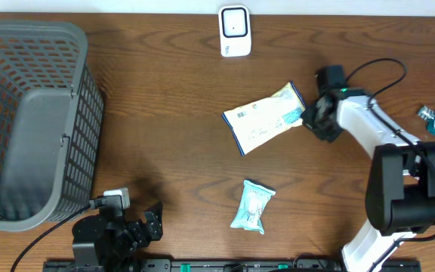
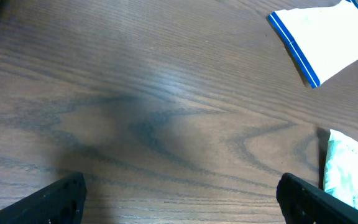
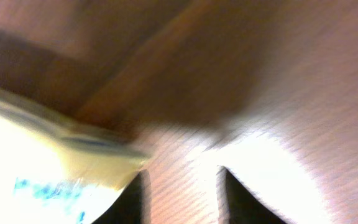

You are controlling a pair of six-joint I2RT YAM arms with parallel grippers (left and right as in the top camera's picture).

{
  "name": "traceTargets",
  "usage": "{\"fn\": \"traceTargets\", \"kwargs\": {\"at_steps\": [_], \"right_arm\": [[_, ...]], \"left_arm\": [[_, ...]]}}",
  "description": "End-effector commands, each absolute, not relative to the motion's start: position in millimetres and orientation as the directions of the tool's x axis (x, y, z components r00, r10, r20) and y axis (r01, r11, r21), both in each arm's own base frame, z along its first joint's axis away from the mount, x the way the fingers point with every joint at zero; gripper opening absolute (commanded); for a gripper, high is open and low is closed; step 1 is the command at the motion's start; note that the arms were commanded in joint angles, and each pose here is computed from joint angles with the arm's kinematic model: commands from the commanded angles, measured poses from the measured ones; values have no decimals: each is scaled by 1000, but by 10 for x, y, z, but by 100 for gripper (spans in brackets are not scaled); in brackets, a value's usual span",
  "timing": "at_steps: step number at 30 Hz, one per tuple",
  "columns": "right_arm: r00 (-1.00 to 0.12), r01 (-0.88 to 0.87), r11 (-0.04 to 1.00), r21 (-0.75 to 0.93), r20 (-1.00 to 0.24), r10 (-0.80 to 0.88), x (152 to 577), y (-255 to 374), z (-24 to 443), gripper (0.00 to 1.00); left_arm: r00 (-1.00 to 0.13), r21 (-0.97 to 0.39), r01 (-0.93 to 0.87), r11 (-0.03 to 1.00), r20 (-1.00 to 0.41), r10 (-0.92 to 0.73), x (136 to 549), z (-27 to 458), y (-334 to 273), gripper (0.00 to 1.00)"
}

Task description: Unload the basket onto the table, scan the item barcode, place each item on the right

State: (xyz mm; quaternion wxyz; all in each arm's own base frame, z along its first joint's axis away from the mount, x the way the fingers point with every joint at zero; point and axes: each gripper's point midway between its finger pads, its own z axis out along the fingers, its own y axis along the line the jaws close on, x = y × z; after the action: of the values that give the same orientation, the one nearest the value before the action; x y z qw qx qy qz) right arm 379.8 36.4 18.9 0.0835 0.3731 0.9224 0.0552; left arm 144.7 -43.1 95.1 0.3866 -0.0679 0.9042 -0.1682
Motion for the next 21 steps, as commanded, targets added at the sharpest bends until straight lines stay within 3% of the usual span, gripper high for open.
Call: {"fn": "traceTargets", "kwargs": {"at_steps": [1, 4, 6, 7, 12, 21], "right_arm": [[-783, 599, 669, 439, 147, 605, 3772, 941, 497, 56], [-657, 747, 553, 370, 282, 699, 3609, 959, 487, 75], [-590, 801, 505, 321, 288, 754, 3588, 935, 446, 96], [-558, 824, 480, 302, 278, 782, 3597, 920, 418, 99], [-460, 857, 397, 327, 141, 877, 3840, 885, 269, 99], [-506, 791, 480, 379, -34, 862, 4100, 1052, 7, 99]], "left_arm": [[-703, -371, 4, 929, -662, -262, 1427, 924, -450, 98], [-702, -371, 4, 929, -662, -262, 1427, 924, -450, 98], [-702, -371, 4, 929, -662, -261, 1427, 924, -450, 98], [-702, -371, 4, 929, -662, -261, 1427, 924, -450, 98], [-702, -371, 4, 929, -662, -261, 1427, 924, -450, 98], [-702, -371, 4, 929, -662, -261, 1427, 924, -450, 98]]}}
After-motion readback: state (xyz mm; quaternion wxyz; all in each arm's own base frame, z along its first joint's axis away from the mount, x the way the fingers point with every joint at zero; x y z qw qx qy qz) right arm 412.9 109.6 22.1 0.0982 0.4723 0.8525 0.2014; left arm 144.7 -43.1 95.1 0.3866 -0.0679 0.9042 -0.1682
